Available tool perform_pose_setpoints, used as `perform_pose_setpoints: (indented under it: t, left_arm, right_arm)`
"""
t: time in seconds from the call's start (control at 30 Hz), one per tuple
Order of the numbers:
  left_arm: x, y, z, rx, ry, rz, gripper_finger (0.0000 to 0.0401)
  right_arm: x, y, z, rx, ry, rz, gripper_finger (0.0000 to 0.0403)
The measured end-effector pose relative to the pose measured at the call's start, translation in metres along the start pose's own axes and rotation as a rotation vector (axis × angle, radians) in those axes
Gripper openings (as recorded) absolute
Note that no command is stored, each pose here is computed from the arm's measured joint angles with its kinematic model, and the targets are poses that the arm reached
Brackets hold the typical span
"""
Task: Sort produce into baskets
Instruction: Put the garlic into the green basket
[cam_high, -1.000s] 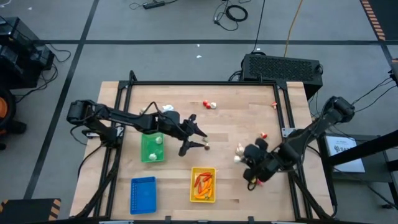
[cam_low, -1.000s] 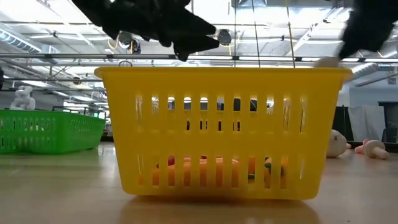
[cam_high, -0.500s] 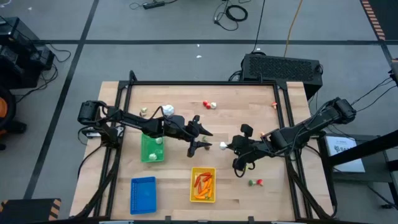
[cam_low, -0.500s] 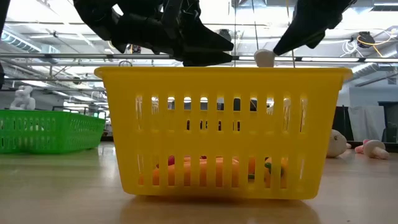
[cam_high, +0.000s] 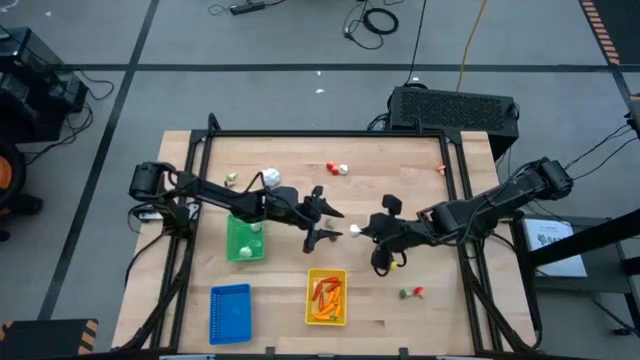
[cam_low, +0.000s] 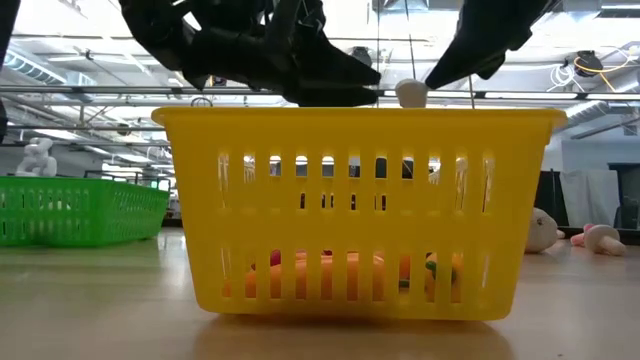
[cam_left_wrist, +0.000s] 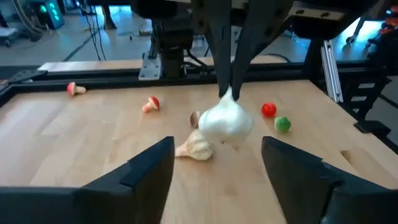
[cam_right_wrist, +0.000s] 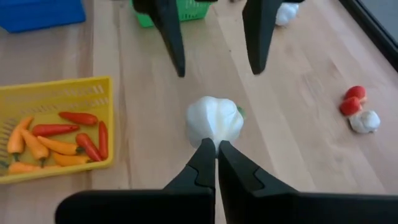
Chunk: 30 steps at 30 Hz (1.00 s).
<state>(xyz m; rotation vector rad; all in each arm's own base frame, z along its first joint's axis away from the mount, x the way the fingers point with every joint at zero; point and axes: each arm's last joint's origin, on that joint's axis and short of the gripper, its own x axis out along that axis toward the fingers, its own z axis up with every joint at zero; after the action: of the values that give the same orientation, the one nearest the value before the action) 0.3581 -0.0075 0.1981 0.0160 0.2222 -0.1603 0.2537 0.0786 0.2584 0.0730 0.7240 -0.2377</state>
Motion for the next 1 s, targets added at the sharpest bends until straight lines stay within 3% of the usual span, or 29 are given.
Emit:
perform_pose_setpoints:
  t: [0.23, 1.0]
  left_arm:
    - [0.000, 0.000, 0.006, 0.009, -0.067, 0.023, 0.0312]
    - [0.016, -0.005, 0.006, -0.003, -0.076, 0.027, 0.0315]
  right_arm:
    - [0.000, 0.001, 0.003, -0.004, -0.027, 0.008, 0.0000]
    - [0.005, -0.008, 0.018, -0.035, -0.116, 0.019, 0.0000]
